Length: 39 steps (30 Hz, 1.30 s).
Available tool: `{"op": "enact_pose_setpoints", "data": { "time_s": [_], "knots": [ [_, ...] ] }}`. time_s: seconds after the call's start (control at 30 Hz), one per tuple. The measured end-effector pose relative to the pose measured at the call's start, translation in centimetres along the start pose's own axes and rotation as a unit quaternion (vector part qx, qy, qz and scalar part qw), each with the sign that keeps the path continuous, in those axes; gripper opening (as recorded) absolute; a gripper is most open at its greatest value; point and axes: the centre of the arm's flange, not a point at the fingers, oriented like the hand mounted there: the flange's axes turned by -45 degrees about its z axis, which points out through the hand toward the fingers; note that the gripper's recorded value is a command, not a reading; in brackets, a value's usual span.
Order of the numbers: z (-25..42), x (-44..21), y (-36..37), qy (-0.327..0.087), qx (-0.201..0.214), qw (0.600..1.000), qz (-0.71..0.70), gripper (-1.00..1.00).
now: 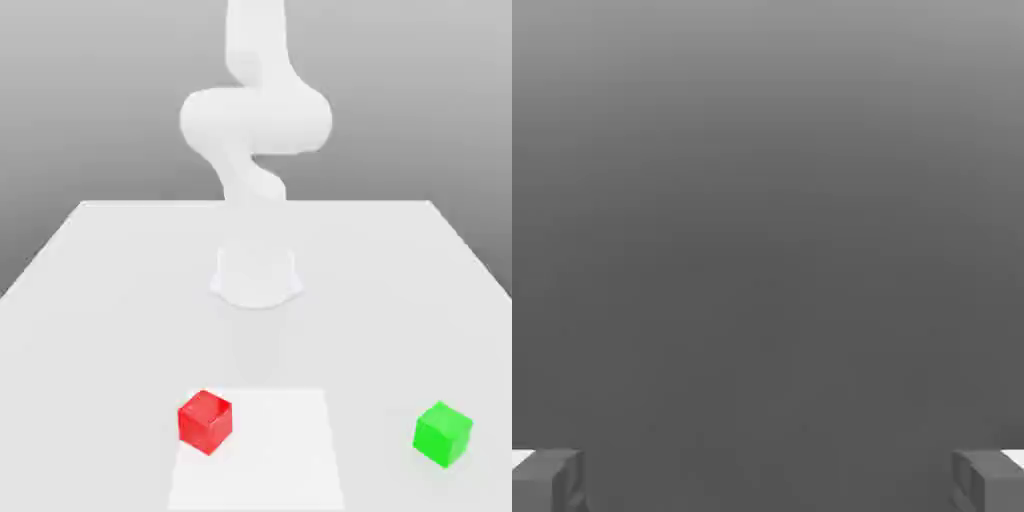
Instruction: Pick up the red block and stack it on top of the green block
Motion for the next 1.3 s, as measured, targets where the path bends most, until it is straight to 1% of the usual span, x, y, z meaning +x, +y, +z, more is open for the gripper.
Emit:
{"op": "enact_pose_setpoints", "data": {
  "time_s": [0.17, 0.33, 0.5, 0.63, 0.67, 0.73, 0.87, 0.9, 1.13, 1.3],
  "knots": [
    [12.2, -3.6, 1.9, -0.090, -0.019, 0.994, 0.063, 0.00],
    [22.0, -9.8, 3.9, -0.173, -0.044, 0.976, 0.122, 0.00],
    [29.6, -18.1, 5.9, -0.252, -0.073, 0.948, 0.181, 0.00],
    [33.8, -25.7, 7.4, -0.313, -0.101, 0.917, 0.227, 0.00],
    [34.5, -27.2, 7.6, -0.323, -0.106, 0.911, 0.235, 0.00],
    [36.2, -29.1, 7.7, -0.330, -0.109, 0.907, 0.238, 0.00],
    [39.2, -32.1, 7.8, -0.333, -0.110, 0.905, 0.239, 0.00],
    [39.6, -32.5, 7.8, -0.333, -0.110, 0.905, 0.239, -1.00],
    [39.6, -32.5, 7.8, -0.332, -0.110, 0.906, 0.239, -1.00],
    [36.2, -29.4, 7.6, -0.332, -0.110, 0.906, 0.240, -1.00]
  ]
}}
